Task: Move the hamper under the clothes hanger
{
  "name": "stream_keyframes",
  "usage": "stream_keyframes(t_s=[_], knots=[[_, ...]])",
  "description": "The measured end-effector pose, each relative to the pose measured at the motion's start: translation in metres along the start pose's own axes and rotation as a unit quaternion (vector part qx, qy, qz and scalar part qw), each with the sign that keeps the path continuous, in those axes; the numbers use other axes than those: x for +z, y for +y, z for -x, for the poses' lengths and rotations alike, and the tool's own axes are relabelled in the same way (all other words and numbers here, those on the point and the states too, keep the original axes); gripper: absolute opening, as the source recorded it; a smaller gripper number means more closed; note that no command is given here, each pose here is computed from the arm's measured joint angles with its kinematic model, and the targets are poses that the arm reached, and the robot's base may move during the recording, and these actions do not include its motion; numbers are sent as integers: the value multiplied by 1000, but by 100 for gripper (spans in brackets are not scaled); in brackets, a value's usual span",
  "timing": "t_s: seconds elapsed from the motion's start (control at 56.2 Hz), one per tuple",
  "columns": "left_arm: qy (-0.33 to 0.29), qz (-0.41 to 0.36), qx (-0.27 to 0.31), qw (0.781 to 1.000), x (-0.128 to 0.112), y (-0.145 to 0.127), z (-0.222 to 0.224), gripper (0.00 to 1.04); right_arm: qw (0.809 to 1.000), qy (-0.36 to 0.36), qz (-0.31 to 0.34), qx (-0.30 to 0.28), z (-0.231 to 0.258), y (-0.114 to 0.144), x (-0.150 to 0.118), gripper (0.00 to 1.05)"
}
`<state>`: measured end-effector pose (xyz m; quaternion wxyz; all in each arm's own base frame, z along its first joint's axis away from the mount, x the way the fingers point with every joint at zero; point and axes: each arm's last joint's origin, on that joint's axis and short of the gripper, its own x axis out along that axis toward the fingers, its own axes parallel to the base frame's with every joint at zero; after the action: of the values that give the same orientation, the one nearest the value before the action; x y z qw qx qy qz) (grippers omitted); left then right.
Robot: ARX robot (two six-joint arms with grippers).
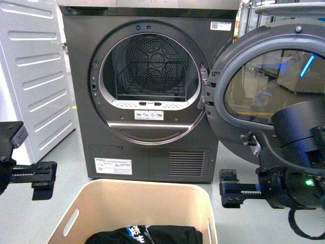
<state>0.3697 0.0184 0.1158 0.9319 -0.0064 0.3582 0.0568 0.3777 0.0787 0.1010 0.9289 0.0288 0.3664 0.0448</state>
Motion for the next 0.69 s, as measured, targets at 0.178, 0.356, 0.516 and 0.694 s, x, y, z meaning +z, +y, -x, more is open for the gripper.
stream_keyframes(t_s=[0.178, 0.356, 0.516, 0.694], knots=[[28, -7, -3, 1000, -12, -14, -34, 98, 999, 42, 13, -4, -42, 11, -3, 97], [58, -2, -2, 998, -32, -18, -60, 98, 997, 68, 29, -6, -70, 20, -7, 97], [74, 0, 4, 997, -47, -18, -77, 98, 995, 87, 38, -3, -83, 28, -17, 97], [73, 1, 5, 997, -53, -18, -85, 98, 994, 98, 41, -2, -87, 32, -23, 97]])
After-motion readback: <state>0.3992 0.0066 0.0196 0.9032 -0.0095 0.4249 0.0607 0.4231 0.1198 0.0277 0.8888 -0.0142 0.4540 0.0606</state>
